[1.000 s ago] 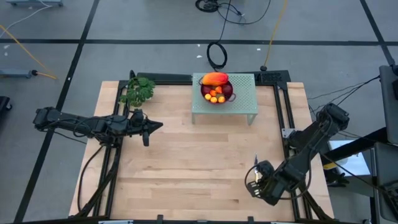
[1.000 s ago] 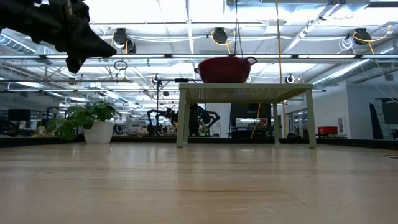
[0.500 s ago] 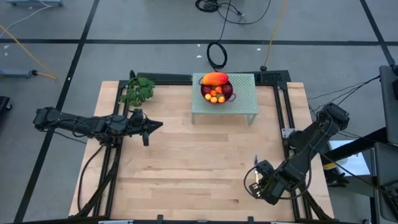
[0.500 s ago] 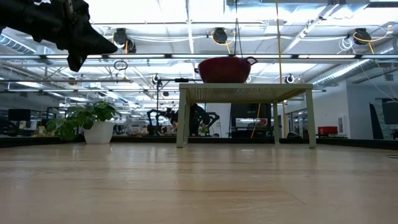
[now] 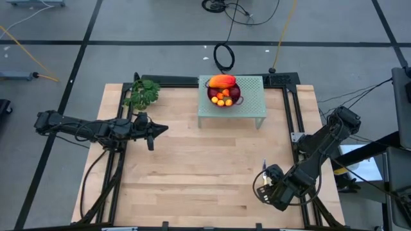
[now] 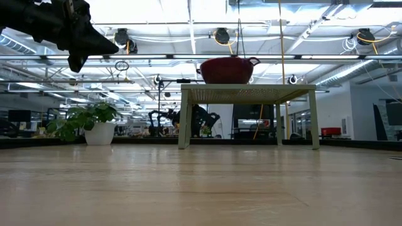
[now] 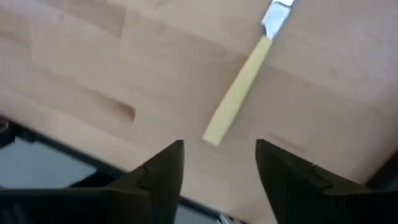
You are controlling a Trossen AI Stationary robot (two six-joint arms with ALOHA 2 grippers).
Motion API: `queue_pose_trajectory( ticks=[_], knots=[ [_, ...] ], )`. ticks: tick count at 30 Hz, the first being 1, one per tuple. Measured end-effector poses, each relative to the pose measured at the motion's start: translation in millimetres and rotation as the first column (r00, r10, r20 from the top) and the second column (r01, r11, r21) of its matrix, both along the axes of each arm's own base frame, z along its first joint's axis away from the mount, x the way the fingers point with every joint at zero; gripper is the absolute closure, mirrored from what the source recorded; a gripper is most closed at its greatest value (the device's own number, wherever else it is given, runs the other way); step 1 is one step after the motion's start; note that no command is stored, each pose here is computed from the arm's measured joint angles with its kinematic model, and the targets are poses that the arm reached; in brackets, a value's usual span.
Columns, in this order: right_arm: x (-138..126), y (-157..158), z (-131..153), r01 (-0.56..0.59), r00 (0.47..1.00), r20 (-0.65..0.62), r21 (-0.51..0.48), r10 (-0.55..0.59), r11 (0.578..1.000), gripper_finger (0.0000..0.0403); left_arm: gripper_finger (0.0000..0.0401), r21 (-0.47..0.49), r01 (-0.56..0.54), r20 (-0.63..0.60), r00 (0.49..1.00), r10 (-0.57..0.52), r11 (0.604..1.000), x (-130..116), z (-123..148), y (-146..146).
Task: Pick & Place Fruit
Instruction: Put the knife on the shelf on the right of the strainer bowl
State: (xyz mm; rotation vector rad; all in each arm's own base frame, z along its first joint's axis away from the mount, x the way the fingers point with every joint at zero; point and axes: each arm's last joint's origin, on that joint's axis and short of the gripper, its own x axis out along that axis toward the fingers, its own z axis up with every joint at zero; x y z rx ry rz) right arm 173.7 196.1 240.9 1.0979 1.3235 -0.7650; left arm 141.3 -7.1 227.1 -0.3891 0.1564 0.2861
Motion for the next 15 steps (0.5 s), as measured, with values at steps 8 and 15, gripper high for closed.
queue_pose_trajectory(
  ticks=[8,15],
  knots=[
    [-2,-3,-34,0.090,0.996,-0.001,0.044,-0.090,0.995,0.0182,0.0397,-0.001,0.000,0.001,1.000,0.000,1.000,0,0,0],
    [-1,-6,-63,0.140,0.988,0.044,0.125,-0.147,0.982,0.0191,0.0386,-0.003,-0.001,0.001,1.000,0.001,1.000,0,0,0]
  ],
)
